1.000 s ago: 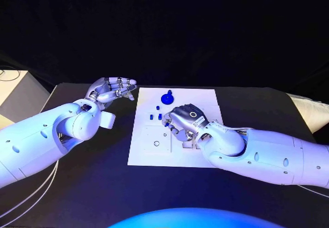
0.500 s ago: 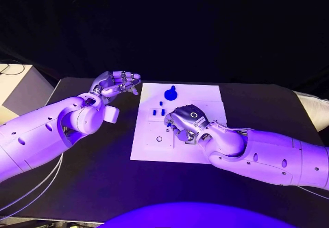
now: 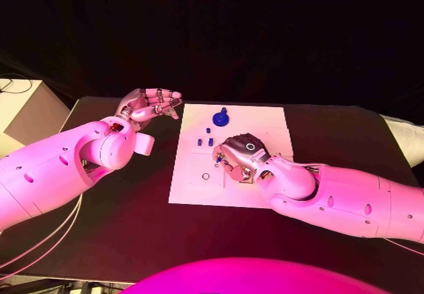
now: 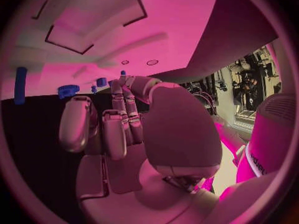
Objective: Assemble the parts on the task board
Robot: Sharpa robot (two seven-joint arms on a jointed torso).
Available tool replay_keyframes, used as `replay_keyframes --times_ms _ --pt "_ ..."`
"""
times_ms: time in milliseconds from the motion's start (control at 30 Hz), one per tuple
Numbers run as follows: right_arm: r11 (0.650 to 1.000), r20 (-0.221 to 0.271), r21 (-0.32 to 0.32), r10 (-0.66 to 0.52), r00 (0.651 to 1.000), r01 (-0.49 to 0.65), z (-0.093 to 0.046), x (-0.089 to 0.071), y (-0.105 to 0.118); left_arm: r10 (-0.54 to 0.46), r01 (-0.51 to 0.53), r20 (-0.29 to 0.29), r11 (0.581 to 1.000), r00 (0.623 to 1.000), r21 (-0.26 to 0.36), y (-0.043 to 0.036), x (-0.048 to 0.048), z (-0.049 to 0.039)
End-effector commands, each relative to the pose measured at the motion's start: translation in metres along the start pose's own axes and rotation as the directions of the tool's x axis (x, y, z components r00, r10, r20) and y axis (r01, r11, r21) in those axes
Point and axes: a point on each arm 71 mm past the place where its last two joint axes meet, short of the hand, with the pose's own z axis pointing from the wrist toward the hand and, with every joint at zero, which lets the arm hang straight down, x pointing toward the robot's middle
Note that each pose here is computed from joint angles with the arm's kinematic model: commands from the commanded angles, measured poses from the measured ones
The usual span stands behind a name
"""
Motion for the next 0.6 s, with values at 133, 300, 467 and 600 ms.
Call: replay_keyframes --times_ms 133,300,467,600 --pt "1.0 -0.015 -0.009 -0.01 1.0 0.01 0.0 0.0016 0.0024 -0.009 0.009 -0.001 1.0 1.0 0.011 -0.0006 0.0008 0.0002" --pt "1.0 -0.019 -0.009 -0.01 1.0 0.01 0.0002 0.0026 0.0028 -0.009 0.009 -0.002 1.0 1.0 0.01 -0.0004 0.0008 0.0003" --pt "1.0 -0.026 -0.007 -0.012 1.0 0.012 -0.0002 0.0037 0.0021 -0.009 0.009 -0.001 1.0 1.0 0.009 -0.0003 0.0005 0.0003" --pt "1.0 -0.032 -0.006 -0.012 0.999 0.012 -0.0005 0.0046 0.0021 -0.009 0.009 0.0 1.0 1.0 0.009 -0.0002 0.0001 0.0003"
